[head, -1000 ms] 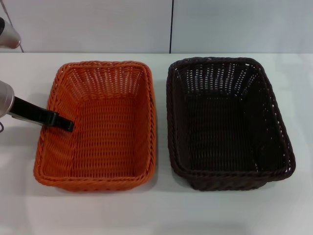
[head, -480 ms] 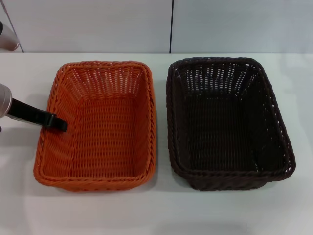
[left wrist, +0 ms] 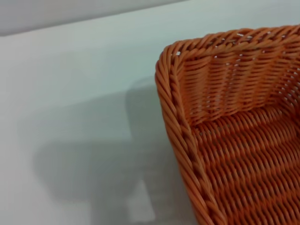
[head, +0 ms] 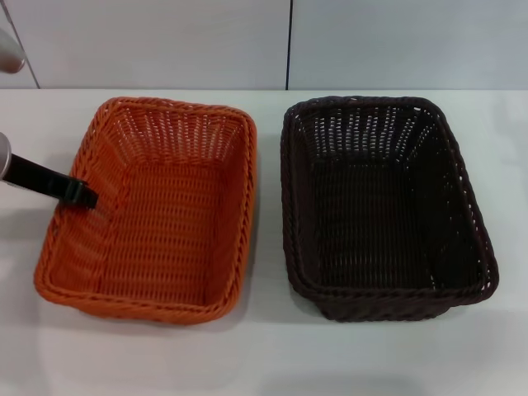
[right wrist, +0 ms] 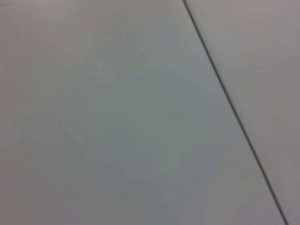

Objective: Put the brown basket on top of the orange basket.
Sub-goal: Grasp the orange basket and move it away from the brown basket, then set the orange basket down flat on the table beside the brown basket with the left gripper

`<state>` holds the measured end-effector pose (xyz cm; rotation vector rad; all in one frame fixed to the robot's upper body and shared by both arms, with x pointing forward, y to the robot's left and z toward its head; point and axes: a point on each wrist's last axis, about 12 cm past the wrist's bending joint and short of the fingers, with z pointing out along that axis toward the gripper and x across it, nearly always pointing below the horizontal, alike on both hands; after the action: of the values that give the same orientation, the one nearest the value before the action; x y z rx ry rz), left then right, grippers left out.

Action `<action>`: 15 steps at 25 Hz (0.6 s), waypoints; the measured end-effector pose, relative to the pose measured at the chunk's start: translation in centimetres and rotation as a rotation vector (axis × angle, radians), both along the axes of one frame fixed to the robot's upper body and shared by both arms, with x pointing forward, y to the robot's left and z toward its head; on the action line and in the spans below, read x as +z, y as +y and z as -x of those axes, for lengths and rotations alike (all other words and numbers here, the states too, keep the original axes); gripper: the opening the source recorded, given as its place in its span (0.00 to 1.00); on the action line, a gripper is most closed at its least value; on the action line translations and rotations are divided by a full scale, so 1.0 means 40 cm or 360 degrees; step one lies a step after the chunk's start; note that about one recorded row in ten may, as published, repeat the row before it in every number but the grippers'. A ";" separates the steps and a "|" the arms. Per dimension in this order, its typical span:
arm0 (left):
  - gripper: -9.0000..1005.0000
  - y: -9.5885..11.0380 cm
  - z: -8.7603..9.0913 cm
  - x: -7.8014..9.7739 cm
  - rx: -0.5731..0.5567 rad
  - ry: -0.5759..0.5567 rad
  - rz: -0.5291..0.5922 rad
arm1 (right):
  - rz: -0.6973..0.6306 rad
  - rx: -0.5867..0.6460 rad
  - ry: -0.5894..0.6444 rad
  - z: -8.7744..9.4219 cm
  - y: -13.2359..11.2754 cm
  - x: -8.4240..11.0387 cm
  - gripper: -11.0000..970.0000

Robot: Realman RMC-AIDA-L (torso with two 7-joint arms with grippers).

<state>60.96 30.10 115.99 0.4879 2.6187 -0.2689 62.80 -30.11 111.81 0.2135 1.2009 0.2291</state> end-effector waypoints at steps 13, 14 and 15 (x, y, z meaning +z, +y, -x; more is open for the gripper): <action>0.22 -0.040 -0.024 0.101 -0.0203 -0.0071 -0.0054 | 0.0069 -0.0106 0.0113 0.048 -0.111 -0.036 0.59; 0.21 -0.045 -0.023 0.109 -0.0256 -0.0050 -0.0065 | 0.0072 -0.0109 0.0130 0.052 -0.114 -0.042 0.59; 0.21 -0.045 -0.023 0.109 -0.0256 -0.0050 -0.0065 | 0.0077 -0.0111 0.0142 0.058 -0.117 -0.047 0.59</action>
<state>61.90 28.28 120.34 0.7130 2.5621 -0.2572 60.49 -34.80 109.91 0.2251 1.2839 0.1308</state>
